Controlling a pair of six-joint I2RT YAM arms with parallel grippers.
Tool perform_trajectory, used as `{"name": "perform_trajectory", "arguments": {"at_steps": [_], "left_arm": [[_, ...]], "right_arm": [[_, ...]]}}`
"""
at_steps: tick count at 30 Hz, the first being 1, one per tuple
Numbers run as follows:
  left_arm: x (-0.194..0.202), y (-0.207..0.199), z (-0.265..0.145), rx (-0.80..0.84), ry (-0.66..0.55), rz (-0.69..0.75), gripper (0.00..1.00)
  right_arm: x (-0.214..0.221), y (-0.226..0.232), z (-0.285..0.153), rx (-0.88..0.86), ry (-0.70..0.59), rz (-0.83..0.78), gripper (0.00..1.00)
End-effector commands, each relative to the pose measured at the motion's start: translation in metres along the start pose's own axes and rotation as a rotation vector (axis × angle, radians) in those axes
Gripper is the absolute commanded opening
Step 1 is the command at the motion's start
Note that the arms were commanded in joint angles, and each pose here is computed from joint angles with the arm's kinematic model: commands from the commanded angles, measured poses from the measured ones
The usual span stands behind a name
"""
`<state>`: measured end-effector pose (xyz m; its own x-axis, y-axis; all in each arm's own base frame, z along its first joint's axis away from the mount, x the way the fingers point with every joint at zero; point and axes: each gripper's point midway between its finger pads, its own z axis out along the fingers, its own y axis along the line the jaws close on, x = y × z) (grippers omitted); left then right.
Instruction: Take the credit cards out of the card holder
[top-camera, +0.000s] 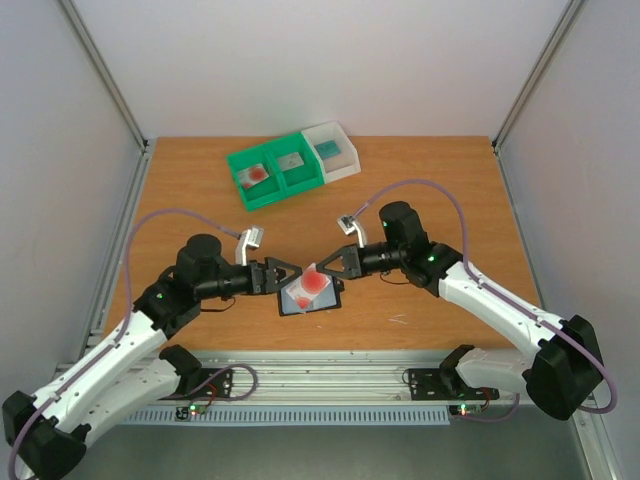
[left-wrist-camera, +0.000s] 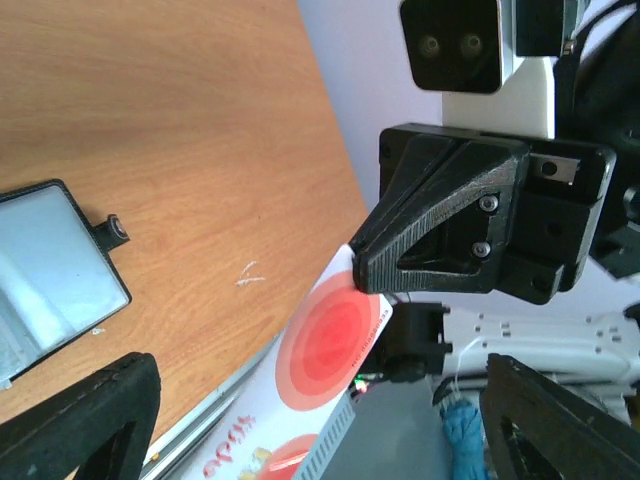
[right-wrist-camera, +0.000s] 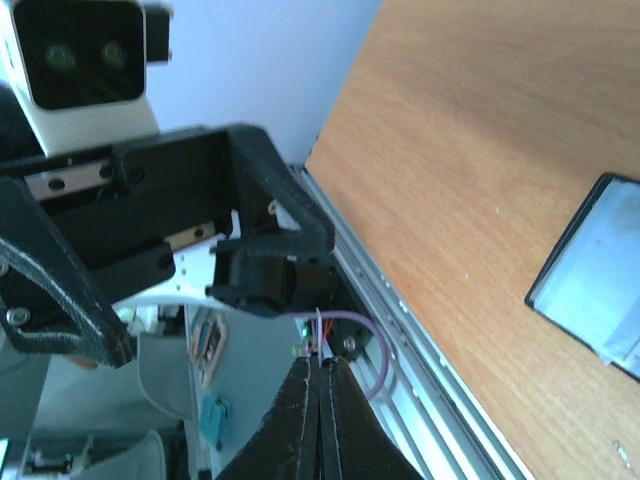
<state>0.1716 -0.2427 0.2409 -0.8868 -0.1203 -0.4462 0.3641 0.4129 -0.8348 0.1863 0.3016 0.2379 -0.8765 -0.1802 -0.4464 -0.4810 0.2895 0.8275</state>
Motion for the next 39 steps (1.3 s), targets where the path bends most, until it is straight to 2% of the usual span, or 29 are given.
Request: {"name": "perform_trajectory", "arguments": {"at_steps": [1,7,12,14,21,25,28,30,32,39], "left_arm": [[-0.017,0.003,-0.007,-0.031,-0.122,-0.054,0.89],[-0.027,-0.001,-0.009,0.001,-0.186,-0.113,0.90],[-0.034,-0.004,-0.003,0.055,-0.207,-0.165,0.82],[-0.036,-0.006,0.002,0.075,-0.202,-0.183,0.75],[-0.041,-0.008,0.010,0.161,-0.223,-0.238,0.35],[-0.041,-0.004,0.010,0.166,-0.238,-0.257,0.19],[-0.041,-0.001,0.009,0.160,-0.248,-0.262,0.18],[-0.041,-0.001,0.008,0.157,-0.252,-0.264,0.25],[-0.041,-0.002,0.006,0.157,-0.253,-0.262,0.27],[-0.040,0.000,0.002,0.151,-0.272,-0.271,0.12]], "right_arm": [[-0.034,0.007,-0.007,-0.017,-0.160,0.061,0.01],[-0.061,0.010,-0.013,-0.032,-0.310,0.117,0.01],[-0.072,0.002,-0.014,-0.049,-0.387,0.165,0.01],[-0.075,0.003,-0.015,-0.058,-0.406,0.169,0.01],[-0.074,-0.008,-0.019,-0.032,-0.456,0.195,0.01],[-0.072,-0.012,-0.020,-0.022,-0.462,0.203,0.01],[-0.070,-0.018,-0.020,-0.004,-0.471,0.215,0.01],[-0.070,-0.019,-0.020,-0.003,-0.473,0.218,0.01],[-0.069,-0.020,-0.020,-0.006,-0.476,0.221,0.01],[-0.067,-0.023,-0.023,0.004,-0.492,0.232,0.01]]}}
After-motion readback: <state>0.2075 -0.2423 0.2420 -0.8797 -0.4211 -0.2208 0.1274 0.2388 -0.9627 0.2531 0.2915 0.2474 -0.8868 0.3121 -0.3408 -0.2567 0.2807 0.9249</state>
